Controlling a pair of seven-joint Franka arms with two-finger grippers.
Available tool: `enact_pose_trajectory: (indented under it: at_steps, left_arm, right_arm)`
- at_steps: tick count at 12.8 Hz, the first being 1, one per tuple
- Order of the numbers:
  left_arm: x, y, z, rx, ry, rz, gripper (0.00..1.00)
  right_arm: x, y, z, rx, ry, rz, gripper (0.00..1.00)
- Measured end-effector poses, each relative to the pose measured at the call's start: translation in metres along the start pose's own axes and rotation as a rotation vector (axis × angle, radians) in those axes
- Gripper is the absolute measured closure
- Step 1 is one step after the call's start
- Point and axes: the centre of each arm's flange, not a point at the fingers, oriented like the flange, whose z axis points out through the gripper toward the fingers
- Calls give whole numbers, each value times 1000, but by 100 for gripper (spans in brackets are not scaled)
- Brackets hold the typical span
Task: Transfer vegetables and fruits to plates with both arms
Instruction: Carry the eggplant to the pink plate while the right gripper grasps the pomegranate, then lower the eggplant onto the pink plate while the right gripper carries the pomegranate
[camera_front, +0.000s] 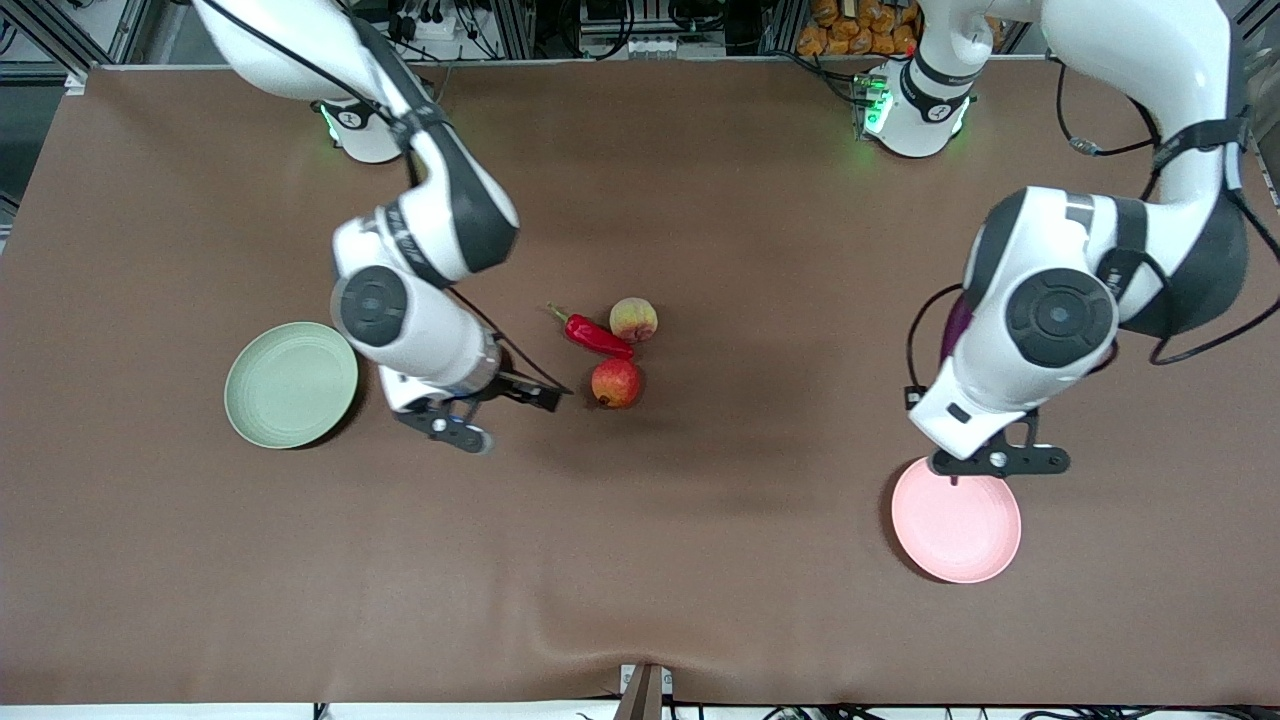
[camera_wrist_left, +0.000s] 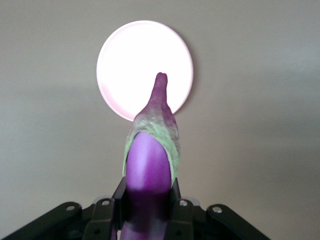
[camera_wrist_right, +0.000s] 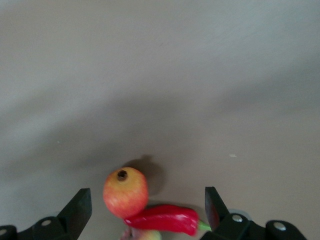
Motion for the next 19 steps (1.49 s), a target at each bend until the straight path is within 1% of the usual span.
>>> enact_pose_trajectory:
  at_steps: [1, 3, 5, 7, 8, 10, 13, 14, 15, 17, 19]
  left_arm:
    - [11, -15, 18, -9, 9, 0, 66]
    - [37, -35, 61, -35, 61, -22, 66]
    - [61, -52, 105, -63, 128, -52, 66]
    - [79, -56, 142, -95, 209, -83, 66]
    - [85, -52, 156, -119, 244, -131, 66]
    - [95, -41, 174, -193, 303, -269, 66]
    - [100, -41, 178, -246, 330, -412, 66]
    - [101, -42, 180, -256, 328, -441, 66]
    - [101, -43, 184, -260, 325, -457, 66]
    - [102, -45, 193, -260, 318, -464, 66]
    - [102, -47, 199, -258, 311, -467, 66]
  right_arm:
    - [-13, -12, 21, -3, 2, 6, 0]
    - [-38, -29, 46, -21, 3, 9, 0]
    - [-57, -40, 63, -41, 16, 18, 0]
    - [-70, -47, 84, -53, 30, 24, 0]
    - [-72, -48, 95, -63, 35, 25, 0]
    - [-71, -48, 113, -59, 55, 43, 0]
    - [-75, -48, 138, -70, 64, 40, 0]
    - [-77, -48, 143, -74, 67, 33, 9]
    - [-78, -50, 141, -74, 72, 28, 21]
    - [-71, -51, 134, -74, 82, 30, 22]
    - [-51, -46, 114, -113, 68, 61, 22]
